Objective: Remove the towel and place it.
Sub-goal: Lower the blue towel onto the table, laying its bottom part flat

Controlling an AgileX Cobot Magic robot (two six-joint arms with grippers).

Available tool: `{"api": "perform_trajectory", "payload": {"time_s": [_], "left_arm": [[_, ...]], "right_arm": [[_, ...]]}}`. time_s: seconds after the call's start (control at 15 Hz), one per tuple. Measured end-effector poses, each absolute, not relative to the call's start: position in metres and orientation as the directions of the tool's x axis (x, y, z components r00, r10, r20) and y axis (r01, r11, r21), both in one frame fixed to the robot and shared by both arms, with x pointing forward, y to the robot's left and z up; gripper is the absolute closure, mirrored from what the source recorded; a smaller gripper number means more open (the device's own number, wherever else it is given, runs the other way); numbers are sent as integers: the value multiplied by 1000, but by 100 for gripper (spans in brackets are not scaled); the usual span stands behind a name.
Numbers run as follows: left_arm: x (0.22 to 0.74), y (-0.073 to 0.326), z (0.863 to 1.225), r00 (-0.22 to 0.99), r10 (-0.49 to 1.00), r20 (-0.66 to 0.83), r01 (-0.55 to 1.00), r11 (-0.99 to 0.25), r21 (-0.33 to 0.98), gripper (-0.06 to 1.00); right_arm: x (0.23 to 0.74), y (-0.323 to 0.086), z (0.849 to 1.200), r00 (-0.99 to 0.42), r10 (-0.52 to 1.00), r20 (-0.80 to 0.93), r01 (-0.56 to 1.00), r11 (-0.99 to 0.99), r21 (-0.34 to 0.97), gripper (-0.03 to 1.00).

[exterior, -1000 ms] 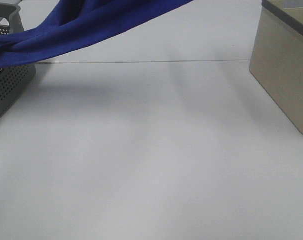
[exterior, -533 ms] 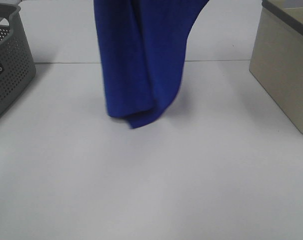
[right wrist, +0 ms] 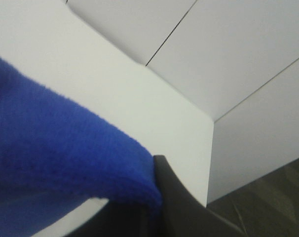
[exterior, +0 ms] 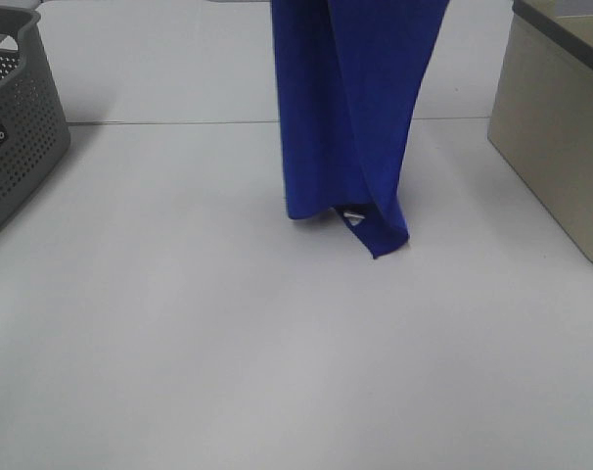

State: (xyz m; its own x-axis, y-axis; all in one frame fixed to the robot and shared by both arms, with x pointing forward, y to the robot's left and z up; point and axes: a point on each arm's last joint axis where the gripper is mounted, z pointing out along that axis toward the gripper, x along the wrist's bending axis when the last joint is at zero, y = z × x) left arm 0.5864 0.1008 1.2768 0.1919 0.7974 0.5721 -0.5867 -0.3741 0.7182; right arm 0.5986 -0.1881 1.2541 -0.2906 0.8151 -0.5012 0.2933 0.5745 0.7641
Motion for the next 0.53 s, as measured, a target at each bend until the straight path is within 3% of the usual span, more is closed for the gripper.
{"api": "perform_trajectory", "payload": {"time_s": [0.33, 0.53], "left_arm": [[609, 116, 1269, 108, 827, 551, -625, -375, 685, 94], [621, 130, 1264, 66, 841, 538, -621, -387, 681, 94]], "right_arm": [[608, -184, 1276, -173, 833, -525, 60, 541, 839, 95], [623, -175, 1269, -171, 828, -534, -15, 540, 842, 95]]}}
